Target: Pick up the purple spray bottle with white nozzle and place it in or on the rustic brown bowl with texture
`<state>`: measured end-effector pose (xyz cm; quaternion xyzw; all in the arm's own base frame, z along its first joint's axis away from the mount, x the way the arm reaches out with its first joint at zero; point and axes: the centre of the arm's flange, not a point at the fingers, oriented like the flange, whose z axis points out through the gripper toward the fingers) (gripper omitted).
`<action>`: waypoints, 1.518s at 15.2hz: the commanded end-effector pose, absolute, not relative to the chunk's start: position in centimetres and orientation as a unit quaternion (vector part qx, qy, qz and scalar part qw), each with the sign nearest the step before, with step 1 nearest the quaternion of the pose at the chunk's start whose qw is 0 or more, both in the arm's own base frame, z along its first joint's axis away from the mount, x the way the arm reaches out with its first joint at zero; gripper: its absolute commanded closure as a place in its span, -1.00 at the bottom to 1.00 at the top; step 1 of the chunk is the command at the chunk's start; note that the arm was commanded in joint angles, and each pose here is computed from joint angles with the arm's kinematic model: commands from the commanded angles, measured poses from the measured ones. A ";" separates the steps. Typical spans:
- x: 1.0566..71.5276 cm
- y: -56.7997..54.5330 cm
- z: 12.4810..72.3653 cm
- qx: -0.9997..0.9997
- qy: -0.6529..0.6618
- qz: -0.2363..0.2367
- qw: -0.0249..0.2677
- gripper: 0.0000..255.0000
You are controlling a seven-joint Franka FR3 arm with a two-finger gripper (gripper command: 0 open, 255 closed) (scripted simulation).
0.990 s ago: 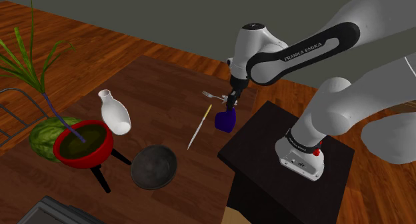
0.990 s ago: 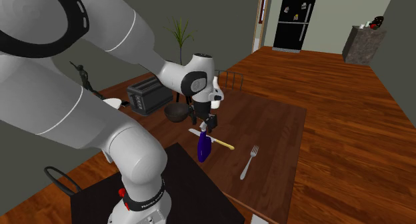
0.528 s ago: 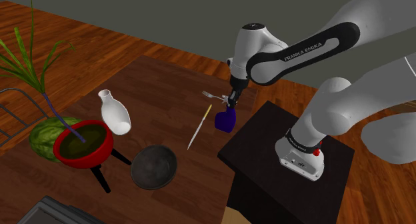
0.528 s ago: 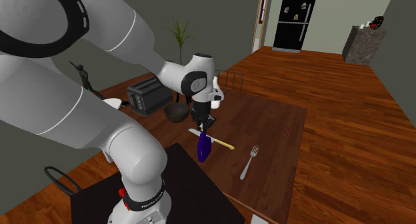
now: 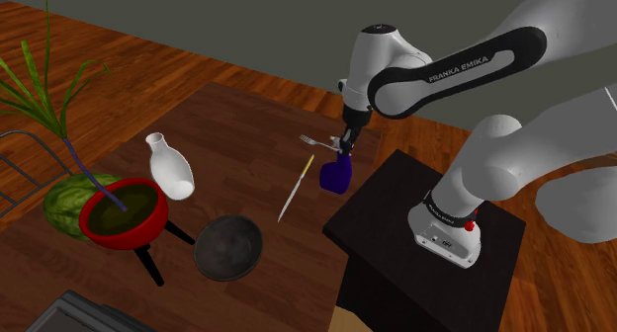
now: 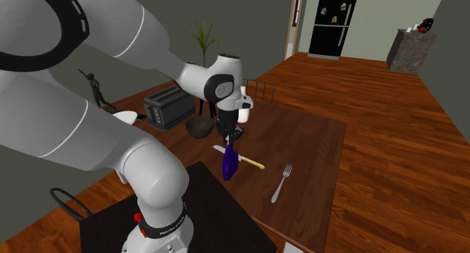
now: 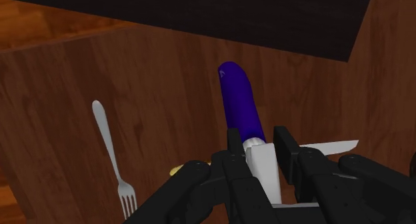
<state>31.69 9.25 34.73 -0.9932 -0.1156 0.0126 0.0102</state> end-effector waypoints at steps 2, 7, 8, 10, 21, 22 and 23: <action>31.7 9.3 36.4 -0.993 -0.116 0.013 0.010 1.00; 31.7 9.3 39.1 -0.993 -0.116 0.013 0.010 1.00; 31.7 9.3 39.6 -0.993 -0.116 0.013 0.010 1.00; 31.7 9.3 40.6 -0.993 -0.116 0.013 0.010 1.00; 31.7 9.3 46.5 -0.993 -0.116 0.013 0.010 1.00; 31.7 9.3 47.0 -0.993 -0.116 0.013 0.010 1.00; 31.7 9.3 47.5 -0.993 -0.116 0.013 0.010 1.00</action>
